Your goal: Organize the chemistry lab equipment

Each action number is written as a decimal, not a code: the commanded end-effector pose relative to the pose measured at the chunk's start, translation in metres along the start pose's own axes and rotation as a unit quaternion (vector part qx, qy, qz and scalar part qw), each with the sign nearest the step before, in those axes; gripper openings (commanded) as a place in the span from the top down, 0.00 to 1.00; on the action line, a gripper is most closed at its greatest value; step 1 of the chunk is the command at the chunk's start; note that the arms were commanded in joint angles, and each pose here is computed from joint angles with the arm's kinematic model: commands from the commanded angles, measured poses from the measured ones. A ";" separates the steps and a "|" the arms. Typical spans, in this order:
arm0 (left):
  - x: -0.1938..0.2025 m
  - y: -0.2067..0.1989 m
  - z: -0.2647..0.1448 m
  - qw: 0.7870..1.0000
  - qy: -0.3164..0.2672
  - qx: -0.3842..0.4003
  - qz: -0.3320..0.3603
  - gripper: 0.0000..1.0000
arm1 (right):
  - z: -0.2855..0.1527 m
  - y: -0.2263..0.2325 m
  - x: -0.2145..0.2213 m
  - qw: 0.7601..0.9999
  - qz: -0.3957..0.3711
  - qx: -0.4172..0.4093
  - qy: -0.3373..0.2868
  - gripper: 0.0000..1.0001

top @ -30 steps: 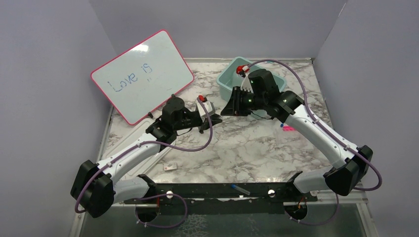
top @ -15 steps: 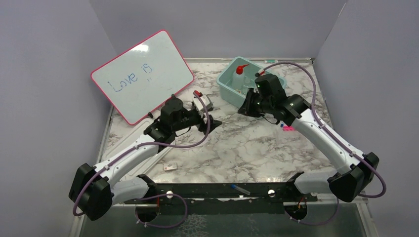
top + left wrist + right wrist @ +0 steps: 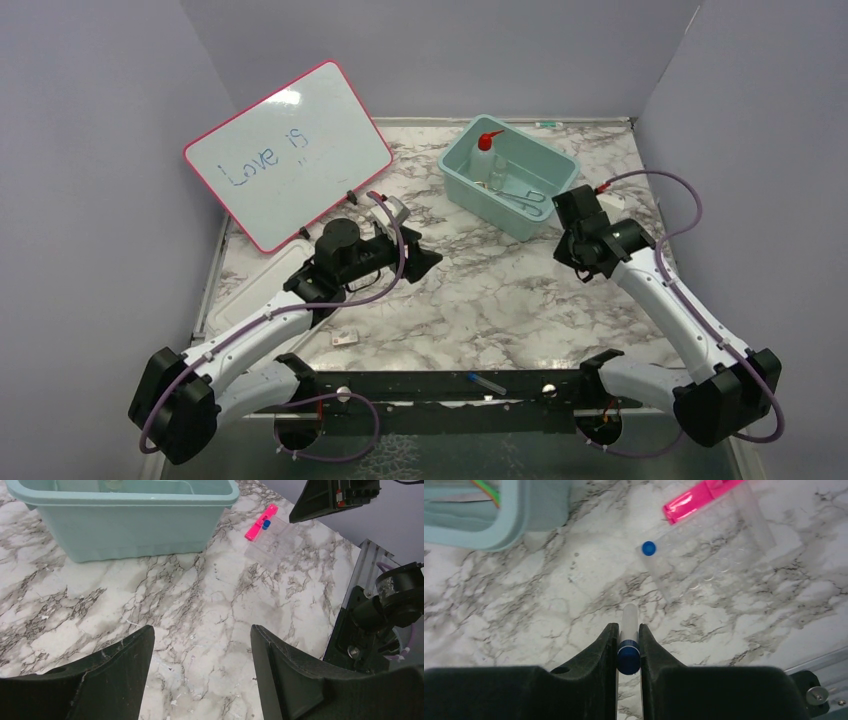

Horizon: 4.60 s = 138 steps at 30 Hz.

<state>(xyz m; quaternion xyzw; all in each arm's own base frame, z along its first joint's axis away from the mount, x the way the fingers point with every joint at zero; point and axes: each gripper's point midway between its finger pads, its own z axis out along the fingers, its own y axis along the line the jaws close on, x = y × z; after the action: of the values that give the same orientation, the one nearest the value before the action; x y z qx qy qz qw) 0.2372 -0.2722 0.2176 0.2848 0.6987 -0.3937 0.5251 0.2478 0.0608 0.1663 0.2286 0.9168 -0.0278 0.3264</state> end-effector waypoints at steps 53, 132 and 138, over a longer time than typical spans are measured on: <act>-0.007 0.004 0.015 1.000 -0.010 -0.004 -0.024 0.31 | 0.091 -0.049 0.013 0.997 0.029 0.060 0.041 0.78; -0.004 0.112 -0.040 0.928 -0.040 -0.326 -0.174 0.30 | -0.043 0.141 0.200 0.874 -0.385 -0.274 0.115 0.85; -0.023 0.045 -0.012 0.983 -0.065 -0.109 -0.135 0.25 | -0.060 0.185 0.077 0.927 -0.171 -0.333 -0.022 0.85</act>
<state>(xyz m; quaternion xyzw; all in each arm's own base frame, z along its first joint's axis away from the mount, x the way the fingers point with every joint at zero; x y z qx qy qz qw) 0.3039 -0.1881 0.1917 -0.0214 0.8071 -0.2567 0.5312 0.1786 0.2601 0.1123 -0.1752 0.9364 0.1538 0.2625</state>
